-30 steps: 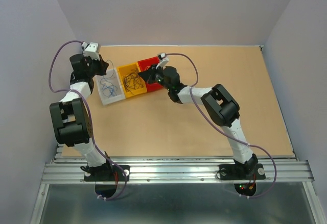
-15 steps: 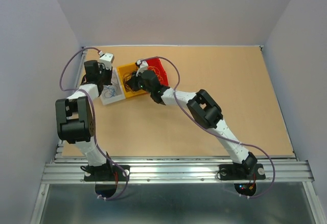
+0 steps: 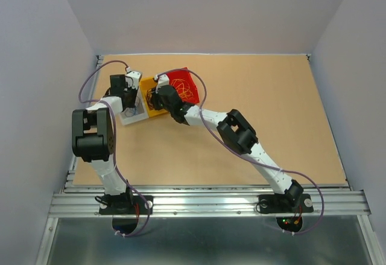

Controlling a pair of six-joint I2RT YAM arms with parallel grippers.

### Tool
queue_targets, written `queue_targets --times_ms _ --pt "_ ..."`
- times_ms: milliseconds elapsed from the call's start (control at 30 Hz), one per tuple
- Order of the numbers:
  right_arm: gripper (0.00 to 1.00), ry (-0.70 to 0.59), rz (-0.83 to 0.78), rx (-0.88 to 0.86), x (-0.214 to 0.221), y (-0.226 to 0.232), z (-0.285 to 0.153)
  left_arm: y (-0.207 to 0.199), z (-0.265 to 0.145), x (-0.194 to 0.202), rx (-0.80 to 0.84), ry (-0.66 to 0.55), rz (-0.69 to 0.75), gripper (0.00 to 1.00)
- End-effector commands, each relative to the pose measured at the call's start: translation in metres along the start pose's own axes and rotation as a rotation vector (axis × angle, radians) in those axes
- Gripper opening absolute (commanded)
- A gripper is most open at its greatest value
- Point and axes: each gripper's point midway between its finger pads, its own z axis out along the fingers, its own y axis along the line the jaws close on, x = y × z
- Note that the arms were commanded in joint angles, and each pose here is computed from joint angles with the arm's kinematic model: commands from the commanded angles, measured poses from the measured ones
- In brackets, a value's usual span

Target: Untangle the cables

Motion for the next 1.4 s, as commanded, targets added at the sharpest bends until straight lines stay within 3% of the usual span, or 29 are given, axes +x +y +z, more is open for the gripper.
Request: queue_targets --times_ms 0,167,367,400,500,567,600,633,667,700,767,800,833,867,900,933,967,1000,1033,1067,1133,1367 --pt "0.2 -0.07 -0.022 0.024 -0.055 0.008 -0.012 0.025 -0.037 -0.064 -0.083 -0.147 0.001 0.32" --pt "0.28 -0.125 -0.015 0.015 -0.084 0.013 -0.025 0.031 -0.062 -0.096 -0.098 -0.223 -0.009 0.45" --pt "0.44 -0.208 -0.002 -0.013 -0.121 0.02 -0.05 0.036 -0.082 -0.113 -0.114 -0.263 -0.018 0.49" --pt "0.54 -0.187 -0.007 -0.012 -0.11 0.018 -0.054 0.036 -0.088 -0.115 -0.117 -0.272 -0.019 0.53" --pt "0.66 -0.239 0.003 -0.023 -0.134 0.02 -0.076 0.033 -0.096 -0.112 -0.109 -0.276 -0.022 0.57" --pt "0.84 -0.219 -0.01 -0.009 -0.119 0.011 -0.091 0.022 -0.107 -0.106 -0.078 -0.305 -0.02 0.66" --pt "0.91 -0.269 -0.006 -0.017 -0.145 0.014 -0.114 0.022 -0.126 -0.118 -0.09 -0.381 -0.014 0.69" --pt "1.0 -0.201 -0.026 0.007 -0.105 -0.003 -0.125 0.019 -0.134 -0.118 -0.086 -0.414 -0.016 0.74" --pt "1.0 -0.25 -0.032 0.004 -0.113 -0.005 -0.139 0.008 -0.131 -0.095 -0.061 -0.402 -0.017 0.81" --pt "1.0 -0.317 -0.02 0.003 -0.144 -0.003 -0.169 0.011 -0.159 -0.111 -0.09 -0.517 -0.008 0.99" --pt "1.0 -0.298 -0.045 0.079 -0.114 -0.032 -0.203 0.006 -0.186 -0.1 -0.101 -0.587 -0.005 0.99" --pt "1.0 -0.351 -0.041 0.085 -0.133 -0.036 -0.233 0.006 -0.198 -0.099 -0.112 -0.621 0.006 0.99" --pt "1.0 -0.308 -0.064 0.125 -0.107 -0.05 -0.235 0.005 -0.208 -0.098 -0.119 -0.65 0.014 0.99" --pt "1.0 -0.322 -0.069 0.166 -0.104 -0.065 -0.267 0.003 -0.208 -0.082 -0.135 -0.642 -0.005 0.99" --pt "1.0 -0.377 -0.053 0.177 -0.122 -0.069 -0.295 0.005 -0.232 -0.086 -0.17 -0.711 -0.006 0.99" --pt "1.0 -0.329 -0.069 0.207 -0.097 -0.081 -0.297 0.004 -0.239 -0.081 -0.18 -0.73 -0.021 0.99" --pt "1.0 -0.363 -0.051 0.231 -0.102 -0.089 -0.32 -0.001 -0.232 -0.06 -0.182 -0.711 -0.05 0.99" --pt "1.0 -0.318 -0.061 0.258 -0.071 -0.104 -0.335 -0.005 -0.252 -0.062 -0.192 -0.787 -0.046 0.99" --pt "1.0 -0.356 -0.035 0.289 -0.074 -0.113 -0.356 -0.006 -0.256 -0.055 -0.202 -0.807 -0.05 0.99" --pt "1.0 -0.364 -0.022 0.309 -0.068 -0.121 -0.368 -0.012 -0.246 -0.035 -0.201 -0.786 -0.056 0.99" --pt "1.0 -0.335 -0.017 0.347 -0.038 -0.139 -0.389 -0.018 -0.265 -0.031 -0.218 -0.866 -0.001 0.99" --pt "1.0 -0.487 0.141 0.341 -0.028 -0.158 -0.444 -0.041 -0.263 -0.022 -0.132 -0.877 0.102 0.99"
